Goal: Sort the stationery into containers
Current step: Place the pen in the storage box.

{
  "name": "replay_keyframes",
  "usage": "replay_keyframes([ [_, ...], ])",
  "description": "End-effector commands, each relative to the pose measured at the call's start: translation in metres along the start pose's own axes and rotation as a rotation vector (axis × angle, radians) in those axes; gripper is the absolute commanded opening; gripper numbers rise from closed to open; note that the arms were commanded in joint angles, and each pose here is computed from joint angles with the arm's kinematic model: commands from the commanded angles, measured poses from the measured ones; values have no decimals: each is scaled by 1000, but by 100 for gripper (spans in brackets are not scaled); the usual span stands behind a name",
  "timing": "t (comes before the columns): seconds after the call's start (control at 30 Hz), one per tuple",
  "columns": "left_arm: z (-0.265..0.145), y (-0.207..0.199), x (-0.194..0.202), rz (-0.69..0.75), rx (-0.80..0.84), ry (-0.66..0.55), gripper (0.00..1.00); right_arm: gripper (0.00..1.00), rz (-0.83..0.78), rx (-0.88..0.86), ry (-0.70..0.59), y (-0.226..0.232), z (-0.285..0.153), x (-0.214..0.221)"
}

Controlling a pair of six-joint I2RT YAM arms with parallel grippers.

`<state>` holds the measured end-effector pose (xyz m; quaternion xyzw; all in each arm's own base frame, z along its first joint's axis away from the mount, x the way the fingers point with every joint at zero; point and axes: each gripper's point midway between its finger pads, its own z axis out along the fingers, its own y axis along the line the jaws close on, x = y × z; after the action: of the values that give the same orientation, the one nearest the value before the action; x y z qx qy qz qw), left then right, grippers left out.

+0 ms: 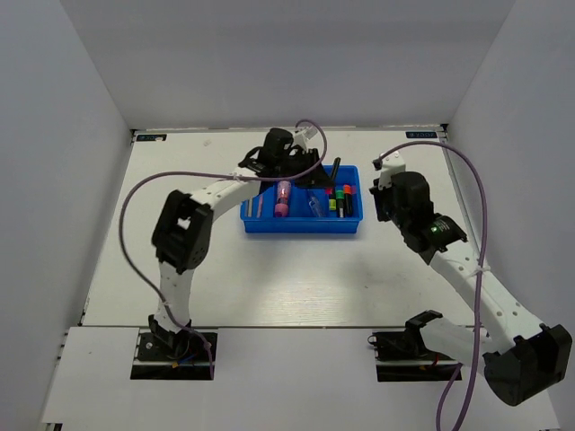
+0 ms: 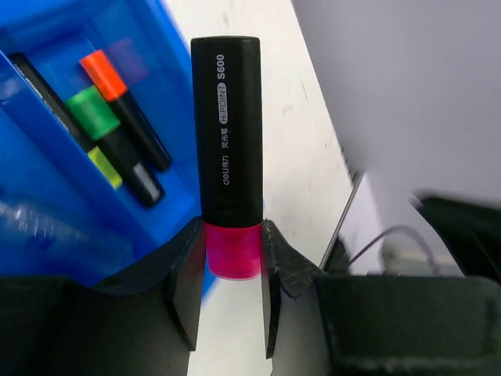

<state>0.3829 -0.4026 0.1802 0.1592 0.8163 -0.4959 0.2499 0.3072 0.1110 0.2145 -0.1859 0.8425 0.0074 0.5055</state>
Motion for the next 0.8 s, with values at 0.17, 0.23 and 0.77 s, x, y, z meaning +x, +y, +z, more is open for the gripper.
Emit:
replay_keyframes([
  [0.17,53,-12,-37,-155,7,-178,0,8,105,86,-96,-18,-4,-14],
  [0.23,57,3,-35,-165,-47,-195,0,8,105,75,-92,-16,-3,-12],
  [0.77,67,37,-8,-169,-246,-83,60,8,117,75,-100,-19,-5,-11],
])
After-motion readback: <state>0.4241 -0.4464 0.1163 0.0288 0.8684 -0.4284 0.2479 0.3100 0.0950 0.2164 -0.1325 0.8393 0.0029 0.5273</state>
